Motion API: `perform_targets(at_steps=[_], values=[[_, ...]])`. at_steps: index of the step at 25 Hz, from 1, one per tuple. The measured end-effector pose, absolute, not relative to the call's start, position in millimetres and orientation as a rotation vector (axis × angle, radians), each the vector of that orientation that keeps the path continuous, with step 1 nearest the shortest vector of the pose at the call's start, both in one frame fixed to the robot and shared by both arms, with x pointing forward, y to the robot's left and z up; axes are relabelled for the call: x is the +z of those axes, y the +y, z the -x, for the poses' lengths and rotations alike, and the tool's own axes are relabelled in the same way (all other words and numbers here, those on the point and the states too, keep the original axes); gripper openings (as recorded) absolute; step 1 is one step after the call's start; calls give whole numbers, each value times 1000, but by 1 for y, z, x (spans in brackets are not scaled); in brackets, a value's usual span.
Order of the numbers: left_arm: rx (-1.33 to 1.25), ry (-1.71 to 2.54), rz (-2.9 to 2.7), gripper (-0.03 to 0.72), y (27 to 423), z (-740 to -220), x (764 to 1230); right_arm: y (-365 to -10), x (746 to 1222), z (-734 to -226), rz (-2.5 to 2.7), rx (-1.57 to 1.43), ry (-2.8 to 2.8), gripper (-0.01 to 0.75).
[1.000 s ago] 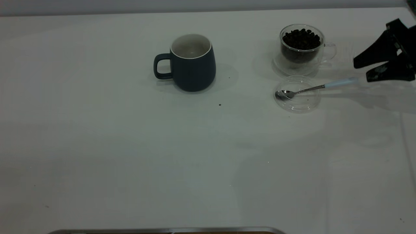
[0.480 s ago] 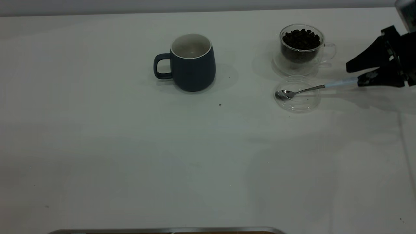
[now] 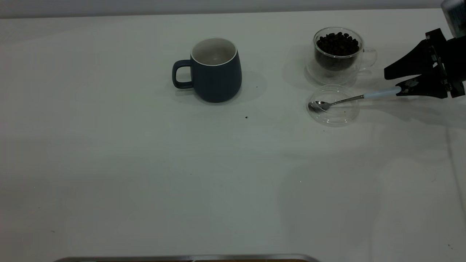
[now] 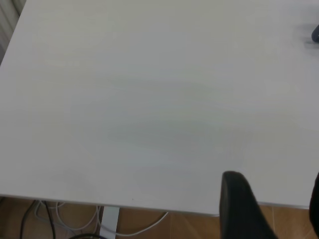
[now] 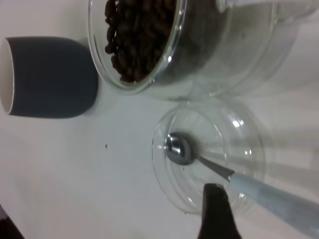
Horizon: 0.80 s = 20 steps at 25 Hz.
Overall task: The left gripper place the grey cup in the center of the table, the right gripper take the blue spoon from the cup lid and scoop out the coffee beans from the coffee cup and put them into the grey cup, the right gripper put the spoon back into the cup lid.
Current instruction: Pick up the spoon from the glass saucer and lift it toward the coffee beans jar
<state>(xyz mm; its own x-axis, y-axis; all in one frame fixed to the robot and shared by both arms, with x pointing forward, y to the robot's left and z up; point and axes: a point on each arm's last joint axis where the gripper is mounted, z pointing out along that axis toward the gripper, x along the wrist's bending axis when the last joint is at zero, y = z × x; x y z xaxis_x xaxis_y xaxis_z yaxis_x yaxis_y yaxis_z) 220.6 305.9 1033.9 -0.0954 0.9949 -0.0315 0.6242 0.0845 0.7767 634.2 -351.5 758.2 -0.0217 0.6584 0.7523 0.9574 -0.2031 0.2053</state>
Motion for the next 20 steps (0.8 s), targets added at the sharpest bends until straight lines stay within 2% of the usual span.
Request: perform_targets(at_steps=[14, 20], values=[[820, 1785, -1598, 408, 306, -221, 1034, -322, 740, -636, 1802, -1071, -1671, 542], [820, 1785, -1598, 408, 306, -221, 1034, -320, 738, -637, 1815, -1085, -1641, 542]])
